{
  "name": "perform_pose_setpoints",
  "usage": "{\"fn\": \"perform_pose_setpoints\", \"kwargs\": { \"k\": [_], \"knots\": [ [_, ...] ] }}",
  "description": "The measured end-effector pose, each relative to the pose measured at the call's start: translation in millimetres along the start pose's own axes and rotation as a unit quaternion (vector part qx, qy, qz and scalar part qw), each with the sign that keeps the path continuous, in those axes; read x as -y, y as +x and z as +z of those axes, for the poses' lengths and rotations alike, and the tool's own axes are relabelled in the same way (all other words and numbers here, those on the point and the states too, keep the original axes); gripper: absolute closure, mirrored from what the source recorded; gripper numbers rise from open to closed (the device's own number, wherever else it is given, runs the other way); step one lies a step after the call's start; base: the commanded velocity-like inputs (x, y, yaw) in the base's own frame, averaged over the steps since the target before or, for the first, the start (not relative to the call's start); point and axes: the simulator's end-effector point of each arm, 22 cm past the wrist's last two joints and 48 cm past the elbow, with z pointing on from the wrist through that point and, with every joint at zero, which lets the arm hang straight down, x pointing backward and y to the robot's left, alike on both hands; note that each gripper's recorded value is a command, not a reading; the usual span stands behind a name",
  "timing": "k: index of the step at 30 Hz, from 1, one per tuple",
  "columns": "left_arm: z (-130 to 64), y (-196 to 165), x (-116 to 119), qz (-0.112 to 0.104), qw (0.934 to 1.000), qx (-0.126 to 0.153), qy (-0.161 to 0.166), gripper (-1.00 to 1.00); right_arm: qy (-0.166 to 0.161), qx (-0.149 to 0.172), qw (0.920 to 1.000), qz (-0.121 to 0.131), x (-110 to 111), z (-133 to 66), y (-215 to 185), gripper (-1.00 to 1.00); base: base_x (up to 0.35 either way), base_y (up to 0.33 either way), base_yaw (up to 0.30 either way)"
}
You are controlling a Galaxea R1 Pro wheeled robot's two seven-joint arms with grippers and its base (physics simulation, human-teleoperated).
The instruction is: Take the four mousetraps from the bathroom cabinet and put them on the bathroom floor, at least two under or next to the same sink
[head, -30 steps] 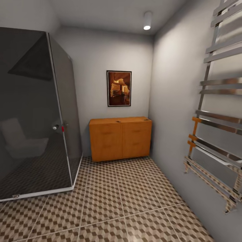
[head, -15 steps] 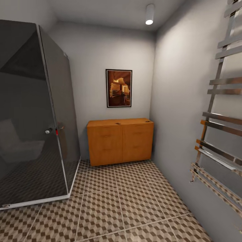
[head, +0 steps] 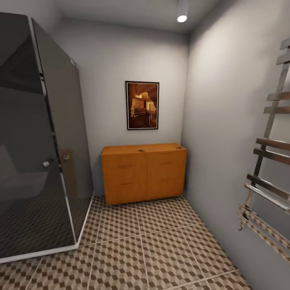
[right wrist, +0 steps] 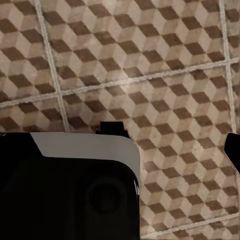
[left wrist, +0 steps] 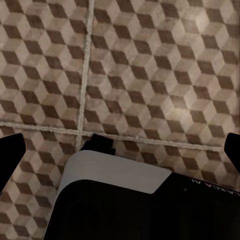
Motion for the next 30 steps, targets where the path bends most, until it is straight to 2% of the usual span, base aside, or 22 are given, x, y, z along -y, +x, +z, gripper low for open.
{"fn": "perform_pose_setpoints", "kwargs": {
  "k": [30],
  "knots": [
    [0.0,0.0,-0.4,0.0,1.0,0.0,-0.001,-1.0,0.011,0.002,0.9999,0.006,8.5,0.3,-1.3,-1.0,0.327,-0.008,0.0]
  ]
}}
